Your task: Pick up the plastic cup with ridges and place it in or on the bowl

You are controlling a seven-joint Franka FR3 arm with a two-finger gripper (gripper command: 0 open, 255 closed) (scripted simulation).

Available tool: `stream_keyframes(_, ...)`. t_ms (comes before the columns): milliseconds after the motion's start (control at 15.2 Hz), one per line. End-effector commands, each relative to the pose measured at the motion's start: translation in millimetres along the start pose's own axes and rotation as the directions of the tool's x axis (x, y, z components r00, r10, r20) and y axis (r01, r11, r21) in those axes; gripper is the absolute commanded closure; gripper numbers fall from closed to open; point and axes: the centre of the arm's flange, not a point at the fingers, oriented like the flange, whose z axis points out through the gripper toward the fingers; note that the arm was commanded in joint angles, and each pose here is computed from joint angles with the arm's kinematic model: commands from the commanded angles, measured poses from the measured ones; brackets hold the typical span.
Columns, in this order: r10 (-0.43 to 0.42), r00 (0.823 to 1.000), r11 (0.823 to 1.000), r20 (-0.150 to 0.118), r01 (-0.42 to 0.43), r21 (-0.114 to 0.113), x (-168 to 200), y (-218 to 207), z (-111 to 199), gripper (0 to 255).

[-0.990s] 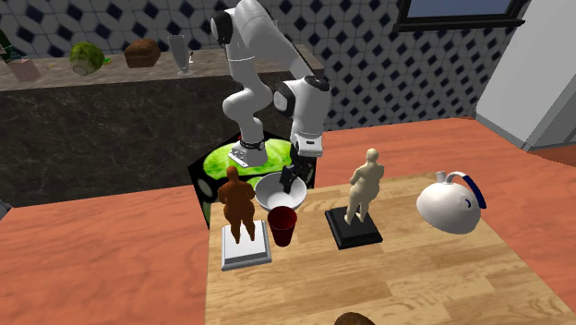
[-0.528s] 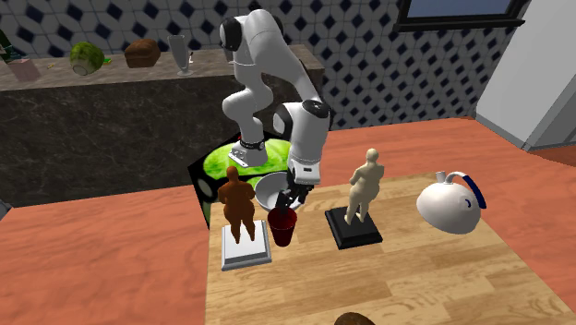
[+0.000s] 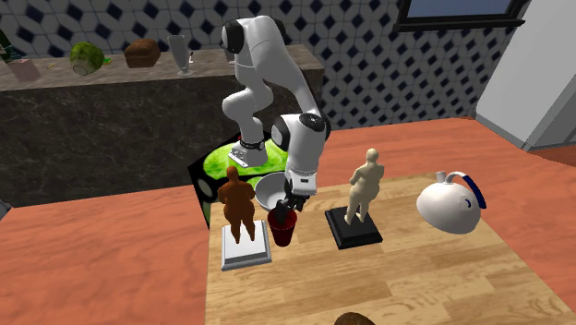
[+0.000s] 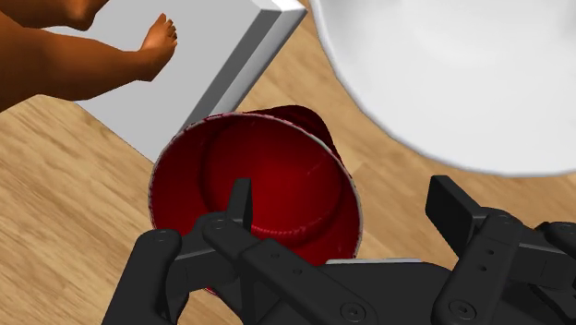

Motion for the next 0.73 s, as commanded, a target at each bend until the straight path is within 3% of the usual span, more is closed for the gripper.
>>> stream_keyframes(0,0.0,1.0,1.0,0.0,0.0,0.0,0.1,0.4,1.0,0)
stream_keyframes(264,0.0,1.0,1.0,0.0,0.0,0.0,0.1,0.4,1.0,0)
stream_keyframes(330,0.0,1.0,1.0,0.0,0.0,0.0,0.0,0.3,1.1,255)
stream_keyframes(660,0.0,1.0,1.0,0.0,0.0,0.0,-1.2,0.5,0.6,255)
